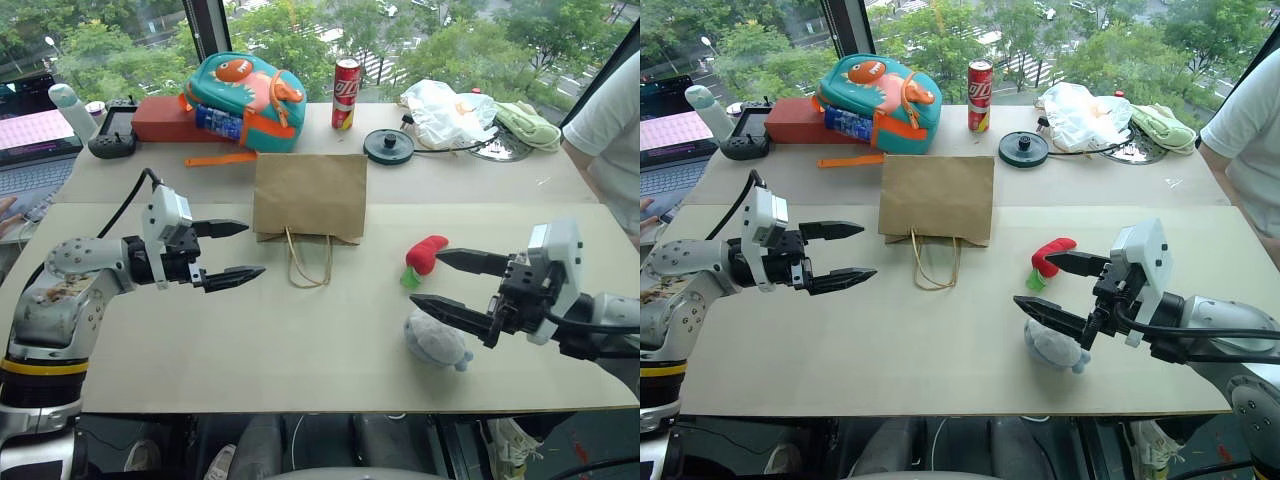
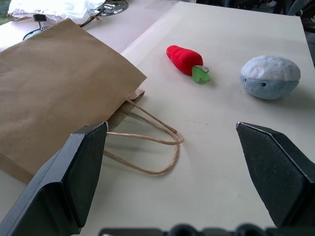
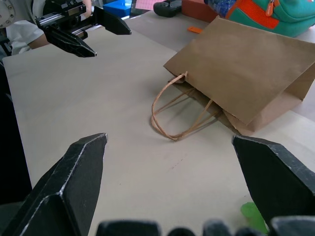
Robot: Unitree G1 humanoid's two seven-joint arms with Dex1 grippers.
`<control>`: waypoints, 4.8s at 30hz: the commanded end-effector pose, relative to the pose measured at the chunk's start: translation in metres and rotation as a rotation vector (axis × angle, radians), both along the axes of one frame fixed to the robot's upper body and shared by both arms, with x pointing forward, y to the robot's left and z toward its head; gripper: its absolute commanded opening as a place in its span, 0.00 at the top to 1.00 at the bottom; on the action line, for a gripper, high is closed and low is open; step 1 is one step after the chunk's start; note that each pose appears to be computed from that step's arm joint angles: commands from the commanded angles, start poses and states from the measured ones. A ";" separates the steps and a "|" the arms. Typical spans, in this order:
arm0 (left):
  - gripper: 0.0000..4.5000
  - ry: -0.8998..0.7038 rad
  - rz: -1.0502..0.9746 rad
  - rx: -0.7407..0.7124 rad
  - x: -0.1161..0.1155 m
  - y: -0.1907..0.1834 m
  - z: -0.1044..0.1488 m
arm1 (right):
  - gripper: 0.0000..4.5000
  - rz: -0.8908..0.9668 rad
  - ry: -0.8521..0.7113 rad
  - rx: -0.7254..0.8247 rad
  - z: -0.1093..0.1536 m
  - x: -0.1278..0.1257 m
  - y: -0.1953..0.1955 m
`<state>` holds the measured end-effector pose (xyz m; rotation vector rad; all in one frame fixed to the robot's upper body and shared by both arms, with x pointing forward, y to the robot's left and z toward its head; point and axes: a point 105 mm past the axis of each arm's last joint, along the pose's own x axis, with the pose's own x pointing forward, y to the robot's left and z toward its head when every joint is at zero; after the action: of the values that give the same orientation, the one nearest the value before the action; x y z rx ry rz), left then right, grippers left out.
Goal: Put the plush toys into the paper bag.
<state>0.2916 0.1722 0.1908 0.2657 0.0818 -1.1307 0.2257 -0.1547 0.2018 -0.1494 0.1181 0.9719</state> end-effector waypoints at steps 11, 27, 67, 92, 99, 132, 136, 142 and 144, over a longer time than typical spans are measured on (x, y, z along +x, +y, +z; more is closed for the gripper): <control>0.00 -0.207 -0.112 0.198 0.030 -0.003 -0.010 | 0.00 0.021 -0.061 0.056 0.012 -0.008 0.015; 0.00 -0.704 -0.329 0.514 0.088 -0.056 -0.030 | 0.00 -0.048 -0.086 0.087 0.012 -0.015 0.027; 1.00 -0.627 -0.208 0.231 0.097 -0.065 0.014 | 0.00 -0.081 -0.111 0.095 0.012 -0.009 0.030; 1.00 -0.423 -0.179 0.041 0.055 -0.080 0.045 | 0.28 -0.364 0.060 0.188 -0.057 0.057 0.101; 1.00 -0.412 -0.186 0.025 0.056 -0.087 0.045 | 0.81 -0.450 -0.050 0.236 -0.037 0.079 0.100; 1.00 -0.434 -0.189 -0.013 0.056 -0.097 0.065 | 0.99 -0.429 0.020 0.061 -0.116 0.134 0.147; 1.00 -0.447 -0.162 -0.020 0.060 -0.095 0.071 | 0.99 -0.428 0.036 0.044 -0.121 0.130 0.146; 1.00 -0.461 -0.120 -0.039 0.065 -0.092 0.079 | 0.99 -0.423 0.051 0.031 -0.126 0.125 0.147; 1.00 -0.459 -0.115 -0.044 0.065 -0.093 0.079 | 0.99 -0.423 0.053 0.029 -0.126 0.125 0.147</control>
<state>0.3584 0.0776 0.2521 0.4934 -0.3111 -1.1827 0.3544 -0.0093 0.0812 -0.0736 0.1520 0.5497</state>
